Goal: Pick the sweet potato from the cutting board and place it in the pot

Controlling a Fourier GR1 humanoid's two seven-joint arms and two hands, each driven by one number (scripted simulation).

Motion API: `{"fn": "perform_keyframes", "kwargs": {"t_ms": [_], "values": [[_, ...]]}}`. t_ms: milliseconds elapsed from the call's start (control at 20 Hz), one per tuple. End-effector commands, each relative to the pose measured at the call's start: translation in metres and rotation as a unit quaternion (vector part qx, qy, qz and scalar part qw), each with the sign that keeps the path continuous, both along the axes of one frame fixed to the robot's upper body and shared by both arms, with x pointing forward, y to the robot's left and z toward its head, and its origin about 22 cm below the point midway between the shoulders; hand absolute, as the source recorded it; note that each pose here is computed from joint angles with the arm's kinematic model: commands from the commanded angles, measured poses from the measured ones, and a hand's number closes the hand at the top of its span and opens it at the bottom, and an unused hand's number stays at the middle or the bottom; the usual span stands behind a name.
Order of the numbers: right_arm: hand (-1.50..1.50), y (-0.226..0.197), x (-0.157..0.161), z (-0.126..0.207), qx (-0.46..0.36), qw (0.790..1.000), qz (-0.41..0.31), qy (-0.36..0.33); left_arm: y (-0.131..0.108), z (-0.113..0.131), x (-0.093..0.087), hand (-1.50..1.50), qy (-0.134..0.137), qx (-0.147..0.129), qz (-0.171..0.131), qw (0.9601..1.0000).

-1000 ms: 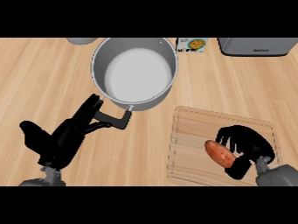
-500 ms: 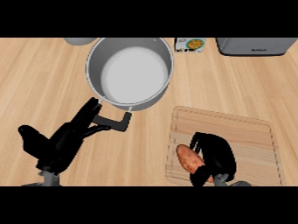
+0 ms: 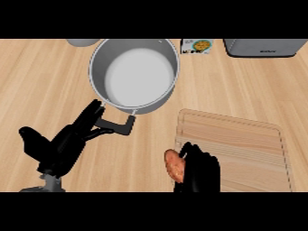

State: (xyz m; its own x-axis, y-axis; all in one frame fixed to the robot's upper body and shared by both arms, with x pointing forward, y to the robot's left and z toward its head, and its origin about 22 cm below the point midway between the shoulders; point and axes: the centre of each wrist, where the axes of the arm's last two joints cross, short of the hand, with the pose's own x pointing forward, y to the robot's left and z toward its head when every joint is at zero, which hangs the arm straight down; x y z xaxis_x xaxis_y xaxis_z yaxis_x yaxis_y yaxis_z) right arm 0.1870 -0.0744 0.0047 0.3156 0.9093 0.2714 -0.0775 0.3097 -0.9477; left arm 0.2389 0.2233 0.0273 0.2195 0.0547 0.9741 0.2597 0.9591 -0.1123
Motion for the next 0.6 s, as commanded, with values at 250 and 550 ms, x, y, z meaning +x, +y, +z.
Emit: {"fn": "perform_keyframes", "kwargs": {"t_ms": [250,550], "values": [[1.50,0.003,-0.042,0.096,-0.007,0.983,-0.046,-0.175,0.001,-0.009,-0.004,0.00,0.015,0.003,0.005,0.9999],[1.50,0.016,-0.053,0.148,0.013,0.963,0.018,-0.268,-0.017,0.006,-0.003,0.00,0.006,0.001,0.000,1.0000]]}}
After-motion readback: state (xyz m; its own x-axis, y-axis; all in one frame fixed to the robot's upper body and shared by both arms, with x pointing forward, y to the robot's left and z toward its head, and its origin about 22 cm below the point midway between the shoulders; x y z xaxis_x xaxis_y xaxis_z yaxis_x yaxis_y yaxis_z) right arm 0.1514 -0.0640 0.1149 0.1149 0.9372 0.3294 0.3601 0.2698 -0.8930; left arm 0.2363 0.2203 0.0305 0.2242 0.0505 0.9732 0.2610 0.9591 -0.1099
